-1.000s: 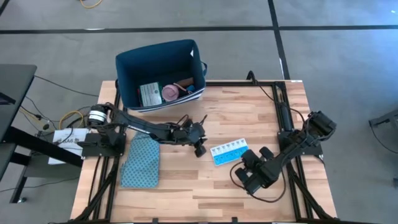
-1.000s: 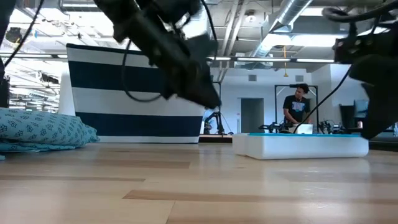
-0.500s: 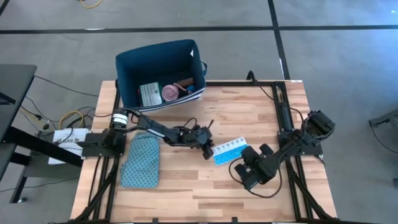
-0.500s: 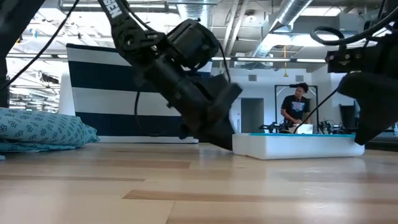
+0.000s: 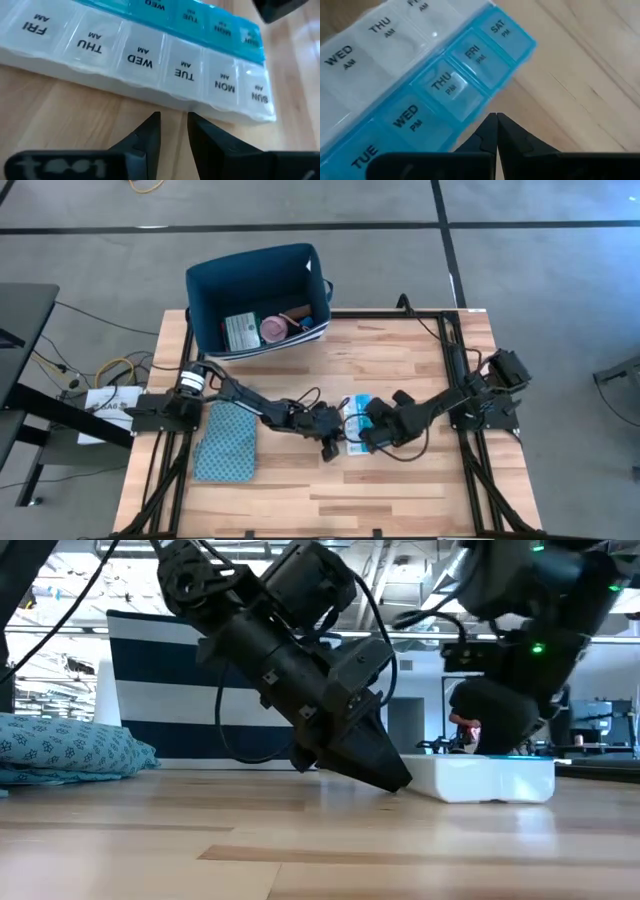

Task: Pick & place medical supplies in basket/bin
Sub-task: Put the pill organizer into the blue bin

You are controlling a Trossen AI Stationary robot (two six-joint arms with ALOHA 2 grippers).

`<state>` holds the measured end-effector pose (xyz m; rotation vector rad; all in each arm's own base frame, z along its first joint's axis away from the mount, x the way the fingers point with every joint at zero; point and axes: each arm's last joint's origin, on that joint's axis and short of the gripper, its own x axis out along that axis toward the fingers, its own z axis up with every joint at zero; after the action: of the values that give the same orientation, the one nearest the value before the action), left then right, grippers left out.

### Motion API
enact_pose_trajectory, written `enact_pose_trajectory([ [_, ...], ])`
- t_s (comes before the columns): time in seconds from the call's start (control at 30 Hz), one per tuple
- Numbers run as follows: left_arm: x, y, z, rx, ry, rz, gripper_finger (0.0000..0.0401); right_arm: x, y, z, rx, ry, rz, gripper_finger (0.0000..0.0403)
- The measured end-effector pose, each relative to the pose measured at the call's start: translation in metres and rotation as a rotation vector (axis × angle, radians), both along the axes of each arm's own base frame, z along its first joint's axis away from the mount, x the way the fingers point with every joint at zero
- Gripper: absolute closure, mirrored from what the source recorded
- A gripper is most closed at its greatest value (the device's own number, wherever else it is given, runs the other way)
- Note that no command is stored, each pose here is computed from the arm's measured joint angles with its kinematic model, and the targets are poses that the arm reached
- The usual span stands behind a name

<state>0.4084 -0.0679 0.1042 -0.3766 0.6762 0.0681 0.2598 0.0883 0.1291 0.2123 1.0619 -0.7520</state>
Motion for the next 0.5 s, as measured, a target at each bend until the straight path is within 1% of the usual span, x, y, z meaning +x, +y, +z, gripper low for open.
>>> enact_pose_trajectory([
  [0.13, -0.005, -0.011, 0.001, 0.071, 0.026, 0.027, 0.0315, 0.004, 0.004, 0.004, 0.051, 0.015, 0.037, 0.0403],
  [0.3, -0.016, -0.022, 0.009, 0.206, 0.064, 0.098, 0.0315, 0.002, 0.024, 0.018, 0.086, 0.070, 0.106, 0.0403],
  [0.4, -0.019, -0.029, 0.024, 0.267, 0.026, 0.103, 0.0315, 0.000, 0.041, 0.030, 0.069, 0.082, 0.158, 0.0403],
  [0.5, -0.020, -0.035, 0.035, 0.303, -0.026, 0.110, 0.0315, -0.004, 0.053, 0.048, 0.012, 0.128, 0.190, 0.0403],
])
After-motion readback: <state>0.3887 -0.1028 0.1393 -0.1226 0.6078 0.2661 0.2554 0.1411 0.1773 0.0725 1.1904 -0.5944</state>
